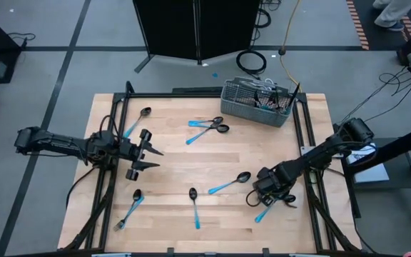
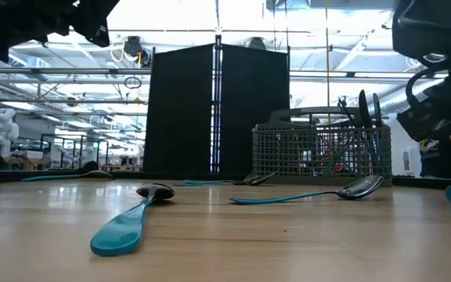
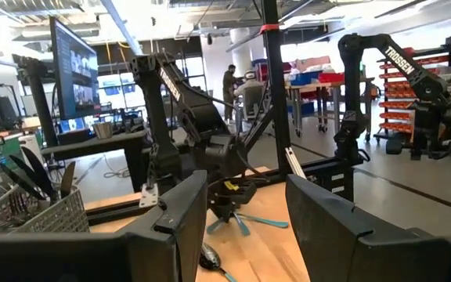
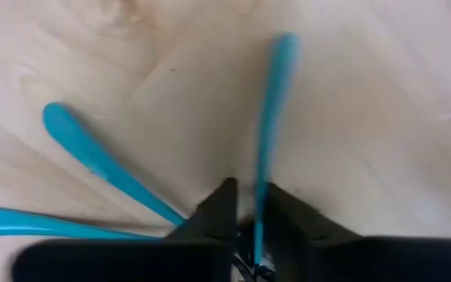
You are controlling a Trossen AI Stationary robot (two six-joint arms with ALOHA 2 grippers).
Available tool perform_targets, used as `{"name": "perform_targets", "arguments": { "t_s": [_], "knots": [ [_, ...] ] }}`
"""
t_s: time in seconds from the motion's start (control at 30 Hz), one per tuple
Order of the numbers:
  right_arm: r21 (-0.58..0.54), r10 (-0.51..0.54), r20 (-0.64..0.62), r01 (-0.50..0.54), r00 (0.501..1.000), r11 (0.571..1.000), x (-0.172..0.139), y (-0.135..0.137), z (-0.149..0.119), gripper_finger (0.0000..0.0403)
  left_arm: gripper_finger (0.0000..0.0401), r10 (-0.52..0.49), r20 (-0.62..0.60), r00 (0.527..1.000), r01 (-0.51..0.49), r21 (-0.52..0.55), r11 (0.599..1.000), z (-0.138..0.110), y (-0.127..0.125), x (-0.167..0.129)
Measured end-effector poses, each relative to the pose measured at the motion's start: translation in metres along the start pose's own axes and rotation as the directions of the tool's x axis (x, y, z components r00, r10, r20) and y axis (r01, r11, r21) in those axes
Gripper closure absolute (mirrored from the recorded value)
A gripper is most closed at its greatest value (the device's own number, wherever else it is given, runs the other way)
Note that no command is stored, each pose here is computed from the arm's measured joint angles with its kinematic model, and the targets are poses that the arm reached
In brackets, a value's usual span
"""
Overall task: Sort silverware
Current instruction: Put the blue fork into the middle of the blue utensil organizer
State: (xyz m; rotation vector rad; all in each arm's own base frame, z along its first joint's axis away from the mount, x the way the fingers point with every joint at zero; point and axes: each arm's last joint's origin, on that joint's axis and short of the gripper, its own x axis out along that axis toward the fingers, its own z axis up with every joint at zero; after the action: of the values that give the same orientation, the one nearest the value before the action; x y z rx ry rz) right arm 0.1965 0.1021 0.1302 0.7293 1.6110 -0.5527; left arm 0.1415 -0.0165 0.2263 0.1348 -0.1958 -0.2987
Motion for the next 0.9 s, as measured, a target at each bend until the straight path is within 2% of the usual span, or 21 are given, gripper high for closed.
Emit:
{"name": "perform_targets", "arguments": {
  "t_s": [0.1,0.2,0.33,0.4,0.5,0.63,0.8,0.9],
  "knots": [
    [-0.001,0.008,0.013,-0.008,1.0,1.0,0.0,0.002,-0.002,0.0394,0.023,0.0,0.001,1.0,0.0,0.0,1.0,0.0,0.0,0.0],
    [-0.007,0.004,0.037,-0.004,0.999,1.0,-0.002,0.005,-0.003,0.0397,0.023,0.0,0.001,1.0,0.0,0.0,1.0,0.0,0.0,0.0],
    [-0.011,-0.022,0.173,0.024,0.985,1.0,-0.008,0.009,0.0,0.04,0.023,0.0,0.001,1.0,0.0,0.0,1.0,0.0,0.0,0.0],
    [0.0,-0.038,0.32,0.04,0.947,0.999,-0.012,0.012,0.006,0.0401,0.023,0.0,0.001,1.0,0.0,-0.002,1.0,0.0,0.0,0.0],
    [0.025,-0.052,0.453,0.046,0.89,0.999,-0.018,0.016,0.011,0.0402,0.023,0.0,0.002,1.0,0.0,-0.007,1.0,0.0,0.0,0.0],
    [0.04,-0.047,0.575,0.029,0.817,0.999,-0.026,0.023,0.014,0.0402,0.023,0.0,0.001,1.0,0.0,-0.007,1.0,0.0,0.0,0.0],
    [0.061,-0.04,0.664,-0.001,0.747,0.998,-0.036,0.031,0.013,0.0403,0.023,0.0,0.001,1.0,0.0,-0.007,1.0,0.0,0.0,0.0],
    [0.075,-0.047,0.724,-0.011,0.689,0.997,-0.042,0.035,0.011,0.0403,0.023,0.0,0.001,1.0,0.0,-0.008,1.0,0.0,0.0,0.0]
  ]
}}
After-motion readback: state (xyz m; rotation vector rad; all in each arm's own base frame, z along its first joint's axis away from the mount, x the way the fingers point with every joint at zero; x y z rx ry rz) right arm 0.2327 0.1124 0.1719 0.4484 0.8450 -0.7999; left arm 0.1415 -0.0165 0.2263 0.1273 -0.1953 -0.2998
